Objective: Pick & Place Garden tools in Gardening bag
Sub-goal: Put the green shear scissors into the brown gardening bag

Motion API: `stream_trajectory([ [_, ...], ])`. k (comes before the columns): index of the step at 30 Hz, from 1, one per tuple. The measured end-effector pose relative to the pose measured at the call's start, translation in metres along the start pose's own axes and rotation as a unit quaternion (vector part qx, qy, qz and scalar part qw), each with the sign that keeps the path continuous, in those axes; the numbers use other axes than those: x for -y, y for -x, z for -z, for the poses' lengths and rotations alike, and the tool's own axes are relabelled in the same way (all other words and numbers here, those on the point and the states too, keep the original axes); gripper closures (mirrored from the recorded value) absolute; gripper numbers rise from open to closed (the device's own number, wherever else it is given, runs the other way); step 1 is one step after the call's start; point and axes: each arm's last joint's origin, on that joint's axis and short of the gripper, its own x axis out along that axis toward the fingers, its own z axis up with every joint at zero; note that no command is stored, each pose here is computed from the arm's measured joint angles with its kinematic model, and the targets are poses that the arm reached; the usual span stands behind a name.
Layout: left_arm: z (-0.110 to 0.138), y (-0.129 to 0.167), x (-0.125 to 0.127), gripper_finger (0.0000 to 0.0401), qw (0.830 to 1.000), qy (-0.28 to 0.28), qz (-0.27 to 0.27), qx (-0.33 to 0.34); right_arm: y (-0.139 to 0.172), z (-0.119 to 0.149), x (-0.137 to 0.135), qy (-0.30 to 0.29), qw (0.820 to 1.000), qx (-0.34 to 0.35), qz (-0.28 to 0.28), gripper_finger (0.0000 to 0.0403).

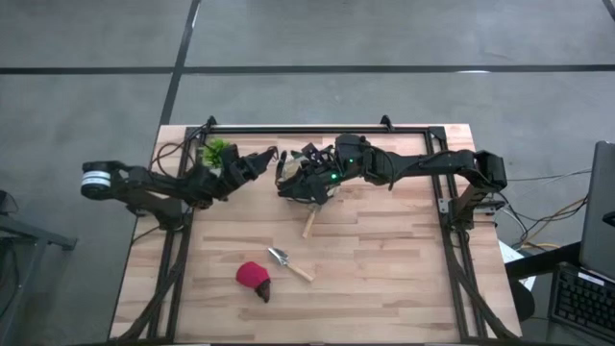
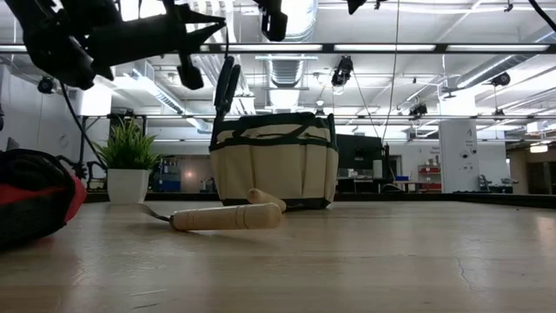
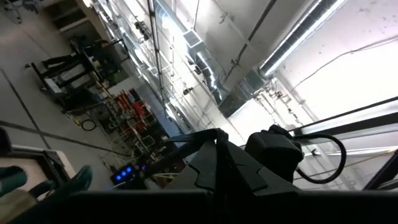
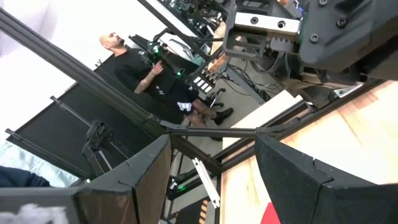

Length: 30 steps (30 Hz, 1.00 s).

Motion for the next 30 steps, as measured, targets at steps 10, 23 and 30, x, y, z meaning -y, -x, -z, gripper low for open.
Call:
stream_trajectory([
  [10, -0.011, 0.043, -0.008, 0.0389, 0.998, 0.016, -0.053, 0.024, 0.001, -0.002, 0.002, 0.007, 1.000, 0.003, 0.003, 0.0177],
  [23, -0.016, 0.062, -0.007, 0.0389, 0.995, 0.018, -0.102, -0.011, 0.002, -0.004, 0.004, 0.013, 1.000, 0.007, 0.006, 0.0177],
  [30, -0.012, 0.051, -0.004, 0.0389, 0.991, 0.026, -0.128, -0.035, 0.004, -0.007, 0.006, 0.016, 1.000, 0.011, 0.009, 0.0177],
])
